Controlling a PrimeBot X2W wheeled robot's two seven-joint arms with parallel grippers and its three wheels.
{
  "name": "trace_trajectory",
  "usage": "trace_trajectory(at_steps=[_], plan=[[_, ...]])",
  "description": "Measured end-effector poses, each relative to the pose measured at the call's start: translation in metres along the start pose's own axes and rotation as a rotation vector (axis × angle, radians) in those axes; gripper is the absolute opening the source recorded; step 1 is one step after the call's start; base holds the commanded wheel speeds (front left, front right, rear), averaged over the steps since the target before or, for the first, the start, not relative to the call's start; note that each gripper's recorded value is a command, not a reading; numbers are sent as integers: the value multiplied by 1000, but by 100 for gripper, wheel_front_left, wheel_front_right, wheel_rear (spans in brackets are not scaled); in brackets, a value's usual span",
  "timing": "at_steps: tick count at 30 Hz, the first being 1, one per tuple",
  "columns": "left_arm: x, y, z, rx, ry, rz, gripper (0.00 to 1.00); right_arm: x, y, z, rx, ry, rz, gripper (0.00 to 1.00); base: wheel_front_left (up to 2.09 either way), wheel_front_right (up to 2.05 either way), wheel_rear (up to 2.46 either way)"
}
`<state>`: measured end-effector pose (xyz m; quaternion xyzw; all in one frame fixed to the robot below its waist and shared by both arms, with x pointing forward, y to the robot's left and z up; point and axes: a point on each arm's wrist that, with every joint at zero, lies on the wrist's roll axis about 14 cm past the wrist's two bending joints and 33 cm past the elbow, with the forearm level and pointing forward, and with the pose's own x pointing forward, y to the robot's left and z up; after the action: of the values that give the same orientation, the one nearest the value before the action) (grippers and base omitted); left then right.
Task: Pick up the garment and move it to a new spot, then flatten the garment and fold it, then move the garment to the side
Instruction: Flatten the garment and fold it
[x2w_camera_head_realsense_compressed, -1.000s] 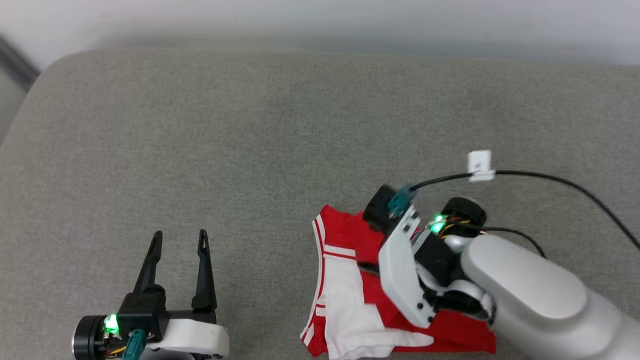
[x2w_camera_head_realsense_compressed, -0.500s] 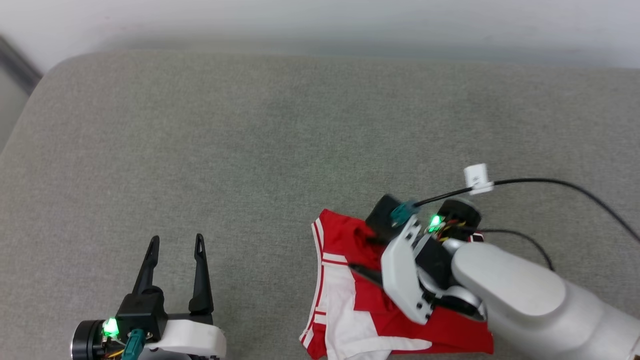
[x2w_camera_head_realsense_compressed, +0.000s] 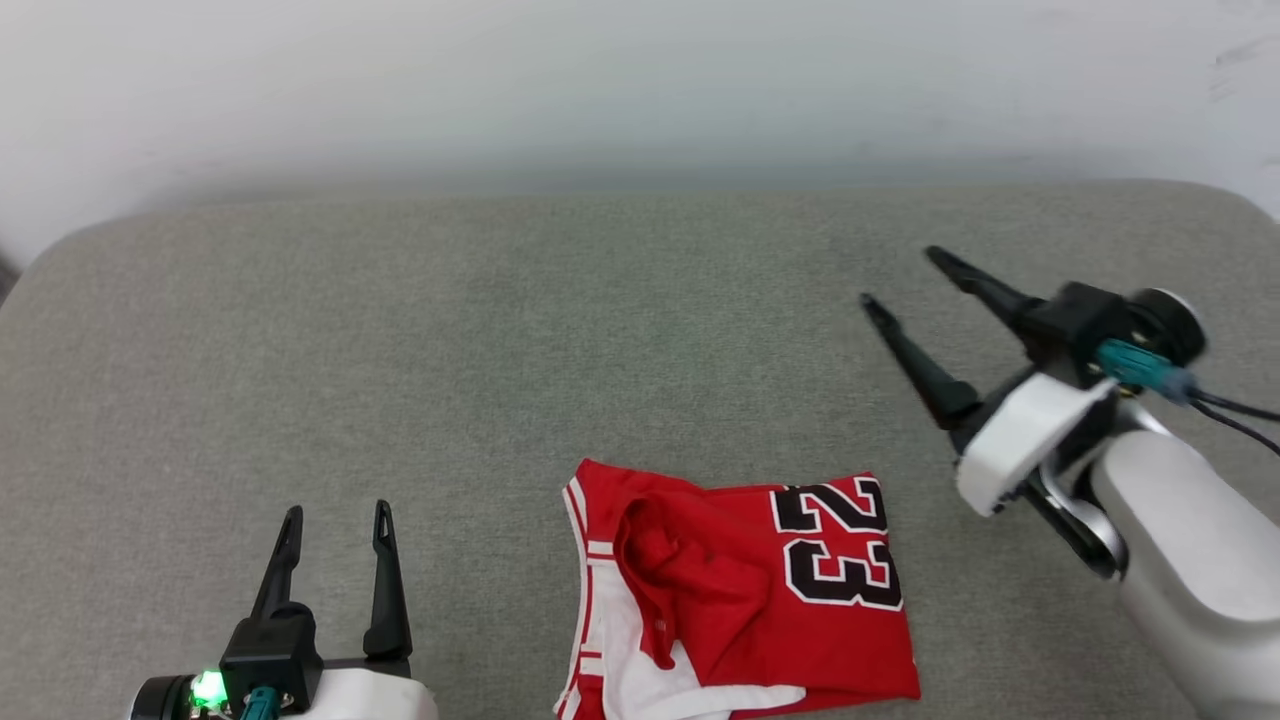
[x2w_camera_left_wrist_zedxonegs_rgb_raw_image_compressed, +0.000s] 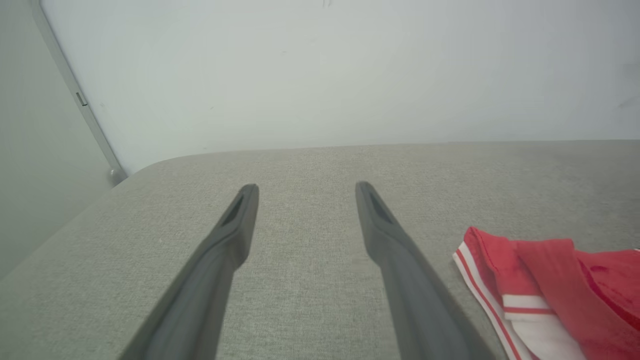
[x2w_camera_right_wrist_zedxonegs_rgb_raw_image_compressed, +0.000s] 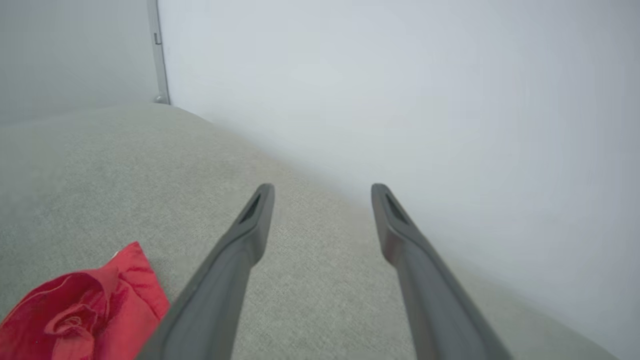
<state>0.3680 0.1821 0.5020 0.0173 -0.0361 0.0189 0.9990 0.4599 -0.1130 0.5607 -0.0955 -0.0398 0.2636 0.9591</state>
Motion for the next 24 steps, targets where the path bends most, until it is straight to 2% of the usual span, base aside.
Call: trace_trajectory(at_steps=[5,12,17,24], plan=[[-1,-7,7,-1,-22,-22,100,-41,-35,-3,19,-57,-202,100,0,0,0],[-5,-13,11,2,-34,-49,100,-92,-35,-5,106,-130,-397,100,0,0,0],[-10,-12,10,1,-28,-51,100,-117,-17,-21,186,-113,-470,100,0,0,0],[-21,-7,5,2,-9,-37,100,-136,0,-35,247,-84,-506,100,0,0,0]])
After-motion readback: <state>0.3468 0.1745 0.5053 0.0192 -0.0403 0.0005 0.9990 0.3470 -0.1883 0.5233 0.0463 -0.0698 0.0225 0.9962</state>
